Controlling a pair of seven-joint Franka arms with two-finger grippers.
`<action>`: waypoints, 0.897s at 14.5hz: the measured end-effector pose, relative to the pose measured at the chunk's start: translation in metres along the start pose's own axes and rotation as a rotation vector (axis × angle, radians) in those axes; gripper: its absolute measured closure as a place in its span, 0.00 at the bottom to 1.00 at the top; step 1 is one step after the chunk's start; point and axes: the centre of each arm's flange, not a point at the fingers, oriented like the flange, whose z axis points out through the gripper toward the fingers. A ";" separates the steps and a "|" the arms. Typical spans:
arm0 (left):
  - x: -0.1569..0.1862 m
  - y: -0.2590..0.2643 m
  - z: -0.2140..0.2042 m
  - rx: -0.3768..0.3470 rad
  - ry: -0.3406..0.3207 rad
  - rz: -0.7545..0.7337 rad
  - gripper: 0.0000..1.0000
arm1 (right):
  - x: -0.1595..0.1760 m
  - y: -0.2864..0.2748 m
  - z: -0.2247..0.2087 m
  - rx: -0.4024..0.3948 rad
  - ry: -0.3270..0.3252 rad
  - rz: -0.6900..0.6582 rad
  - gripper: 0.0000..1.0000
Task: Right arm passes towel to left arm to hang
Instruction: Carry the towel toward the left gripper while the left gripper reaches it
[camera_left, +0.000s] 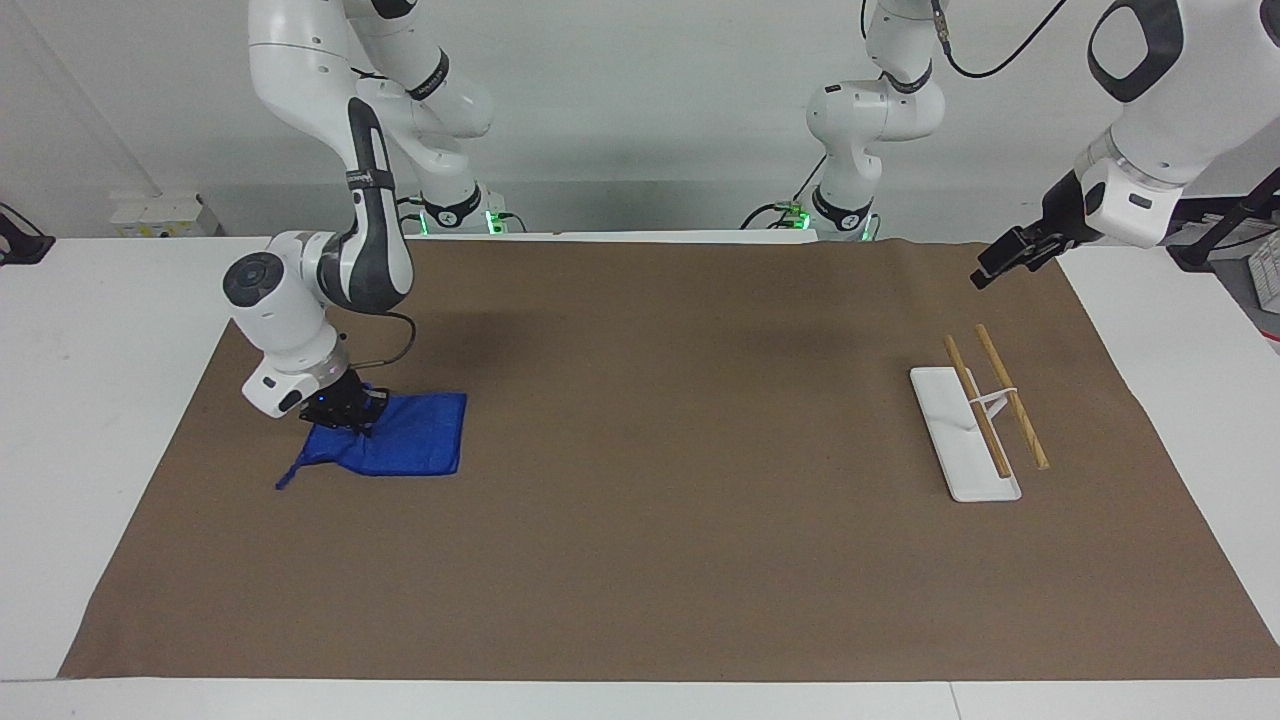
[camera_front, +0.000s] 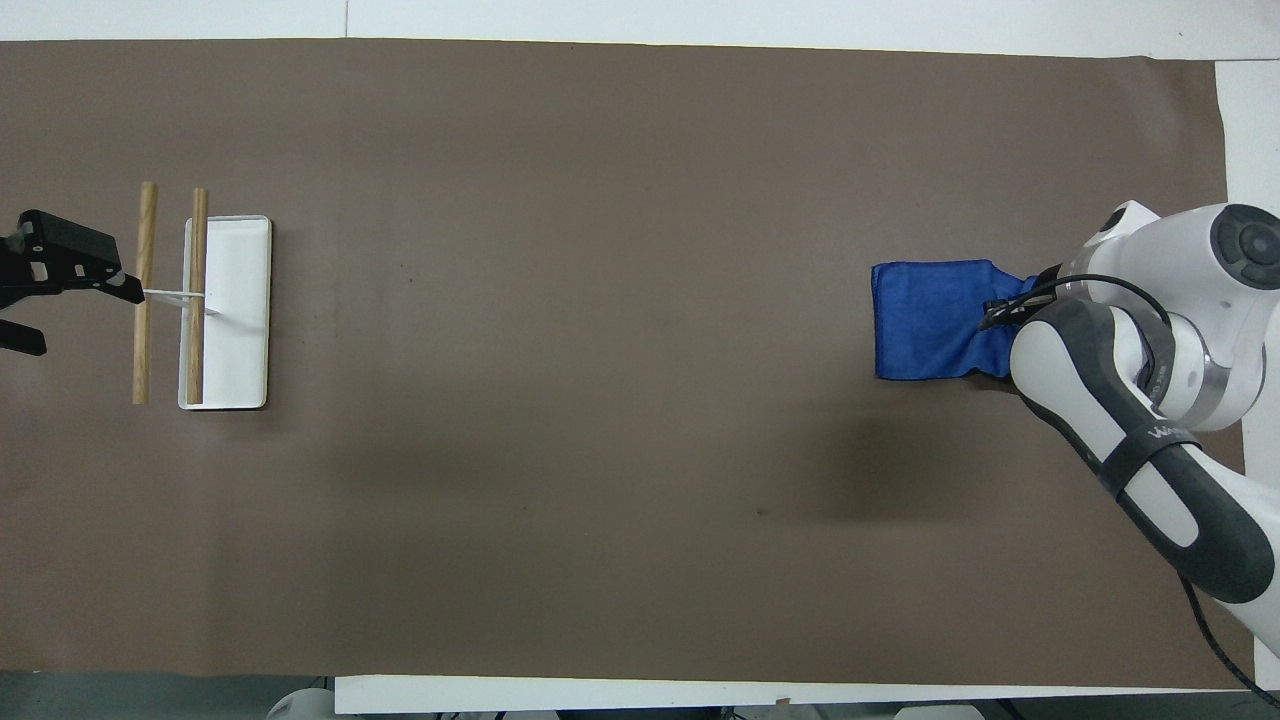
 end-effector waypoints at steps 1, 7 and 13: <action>-0.004 0.000 0.005 -0.004 -0.008 -0.013 0.00 | 0.004 -0.014 -0.013 0.006 -0.016 0.034 0.95; -0.013 0.007 0.015 -0.093 0.009 -0.365 0.00 | 0.011 -0.136 -0.085 0.022 -0.105 0.307 0.95; -0.041 0.037 0.052 -0.312 -0.138 -0.790 0.00 | -0.001 -0.296 -0.136 0.232 -0.166 0.755 0.95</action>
